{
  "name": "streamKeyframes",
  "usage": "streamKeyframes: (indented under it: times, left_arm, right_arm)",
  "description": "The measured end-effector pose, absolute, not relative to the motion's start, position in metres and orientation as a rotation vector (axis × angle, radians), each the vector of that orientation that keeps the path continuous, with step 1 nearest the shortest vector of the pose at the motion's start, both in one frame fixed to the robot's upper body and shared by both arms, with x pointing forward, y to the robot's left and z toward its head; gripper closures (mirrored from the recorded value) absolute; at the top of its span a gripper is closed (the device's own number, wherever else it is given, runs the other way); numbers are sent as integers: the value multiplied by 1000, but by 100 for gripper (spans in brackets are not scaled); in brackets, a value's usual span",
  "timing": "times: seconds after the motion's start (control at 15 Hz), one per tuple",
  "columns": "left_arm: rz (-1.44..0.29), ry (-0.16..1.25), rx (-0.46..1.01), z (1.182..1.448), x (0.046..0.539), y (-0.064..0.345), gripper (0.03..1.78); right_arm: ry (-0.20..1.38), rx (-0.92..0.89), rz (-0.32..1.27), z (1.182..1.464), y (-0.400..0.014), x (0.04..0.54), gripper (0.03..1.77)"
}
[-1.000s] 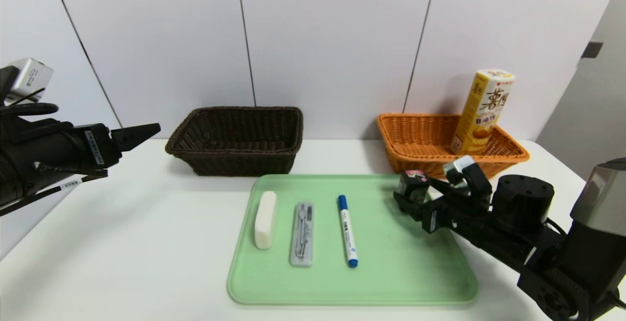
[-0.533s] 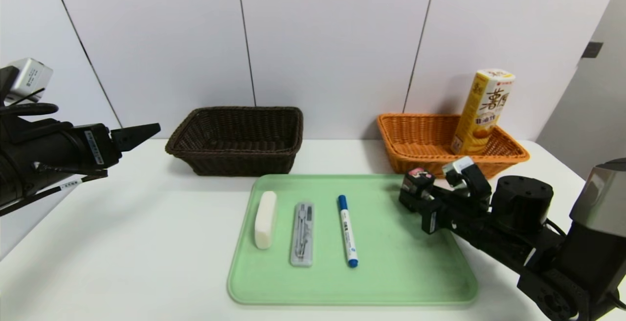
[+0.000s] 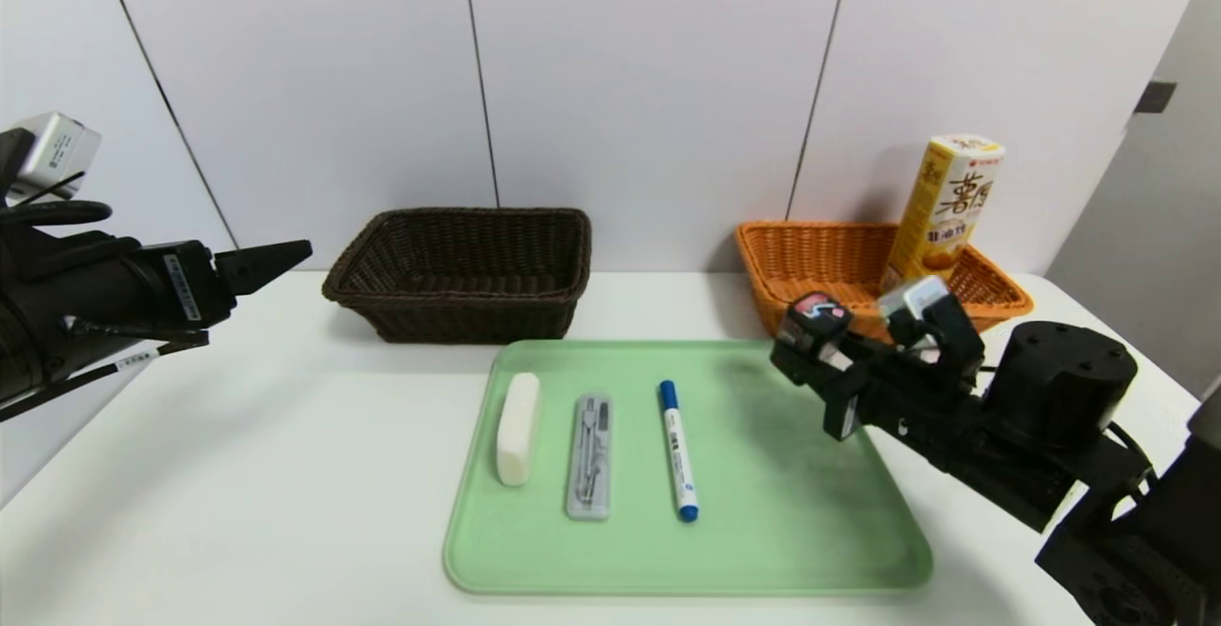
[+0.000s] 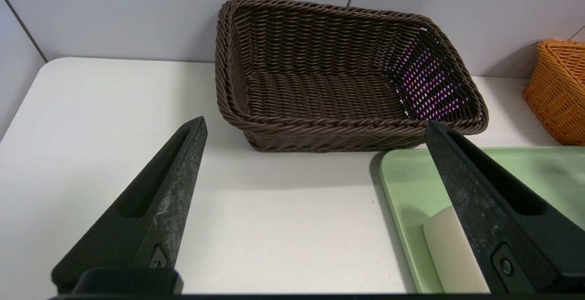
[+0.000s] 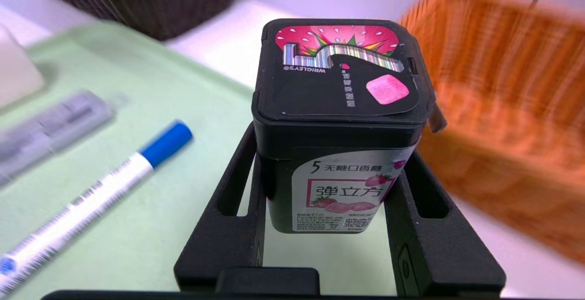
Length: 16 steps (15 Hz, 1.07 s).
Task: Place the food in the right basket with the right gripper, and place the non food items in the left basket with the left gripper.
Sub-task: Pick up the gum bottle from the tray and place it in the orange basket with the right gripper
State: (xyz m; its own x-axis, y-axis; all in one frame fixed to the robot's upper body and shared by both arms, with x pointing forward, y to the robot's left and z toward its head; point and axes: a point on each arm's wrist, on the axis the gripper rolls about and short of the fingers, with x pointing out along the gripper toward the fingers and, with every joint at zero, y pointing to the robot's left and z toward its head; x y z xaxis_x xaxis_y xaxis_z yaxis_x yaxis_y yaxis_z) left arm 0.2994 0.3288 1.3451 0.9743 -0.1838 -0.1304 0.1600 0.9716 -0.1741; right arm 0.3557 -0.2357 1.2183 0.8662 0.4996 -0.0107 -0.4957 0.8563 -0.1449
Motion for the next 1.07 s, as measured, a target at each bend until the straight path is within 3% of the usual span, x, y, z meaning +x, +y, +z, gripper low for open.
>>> streamKeyframes:
  times: [0.4,0.67,0.8,1.07]
  left_arm:
    - [-175,136,-164,1347,296,329,12]
    - [-174,123,-163,1349,292,329,12]
    - [-175,121,-161,1349,289,329,12]
    - [-176,114,-160,1350,285,329,12]
  right_arm:
    - [-146,-157,410,1301,-254,373,108]
    - [-72,-161,235,1351,-286,399,108]
    - [30,-161,196,1362,-296,407,108]
    - [210,-169,178,1355,-299,424,108]
